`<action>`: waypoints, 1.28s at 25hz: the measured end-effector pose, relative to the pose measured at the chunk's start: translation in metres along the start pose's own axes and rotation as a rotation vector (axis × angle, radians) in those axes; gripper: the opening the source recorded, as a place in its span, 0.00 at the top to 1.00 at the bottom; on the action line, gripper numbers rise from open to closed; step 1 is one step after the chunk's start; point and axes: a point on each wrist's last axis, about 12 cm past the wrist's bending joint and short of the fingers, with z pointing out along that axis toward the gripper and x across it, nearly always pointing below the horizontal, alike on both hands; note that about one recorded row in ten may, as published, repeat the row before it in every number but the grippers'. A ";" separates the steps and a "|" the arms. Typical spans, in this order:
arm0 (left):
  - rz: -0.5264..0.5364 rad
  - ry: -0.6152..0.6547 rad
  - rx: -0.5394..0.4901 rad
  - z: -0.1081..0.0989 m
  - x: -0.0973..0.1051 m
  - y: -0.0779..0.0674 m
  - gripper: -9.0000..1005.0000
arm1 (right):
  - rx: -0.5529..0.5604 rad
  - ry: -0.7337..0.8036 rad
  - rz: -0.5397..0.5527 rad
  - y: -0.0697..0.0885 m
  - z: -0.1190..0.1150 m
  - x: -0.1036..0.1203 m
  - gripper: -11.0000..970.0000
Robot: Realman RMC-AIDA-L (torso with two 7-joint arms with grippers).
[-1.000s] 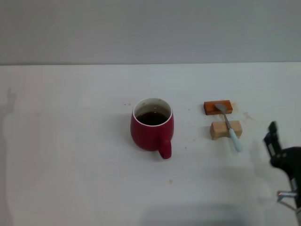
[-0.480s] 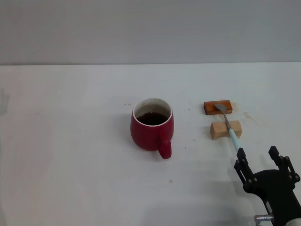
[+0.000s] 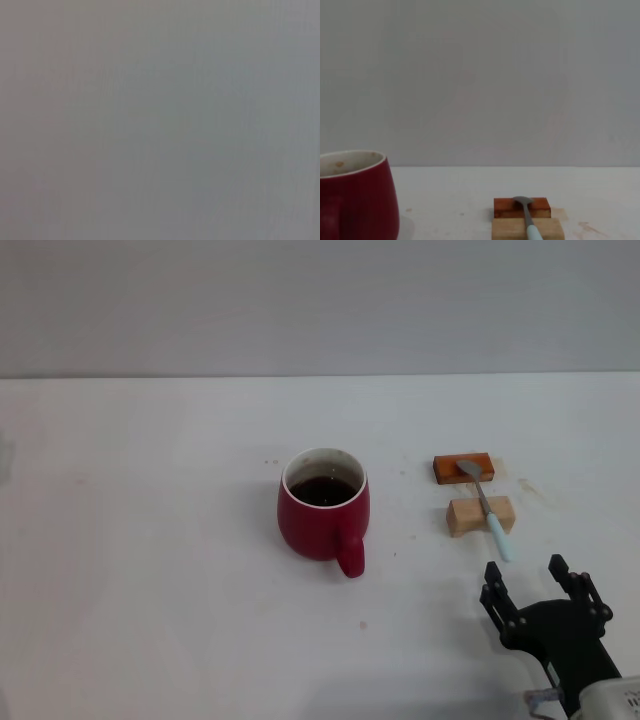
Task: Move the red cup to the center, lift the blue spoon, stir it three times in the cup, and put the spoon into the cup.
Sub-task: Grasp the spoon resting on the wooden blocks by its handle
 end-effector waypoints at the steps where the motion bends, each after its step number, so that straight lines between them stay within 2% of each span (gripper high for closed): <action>1: 0.000 0.000 0.000 0.000 0.000 0.000 0.14 | 0.000 0.000 0.000 0.000 0.000 0.000 0.23; 15: -0.005 -0.019 0.003 0.000 -0.002 -0.002 0.14 | -0.050 0.040 -0.045 -0.003 0.027 -0.002 0.23; 32: -0.012 -0.023 0.006 0.002 -0.003 -0.006 0.14 | -0.073 0.054 -0.077 -0.006 0.042 -0.006 0.23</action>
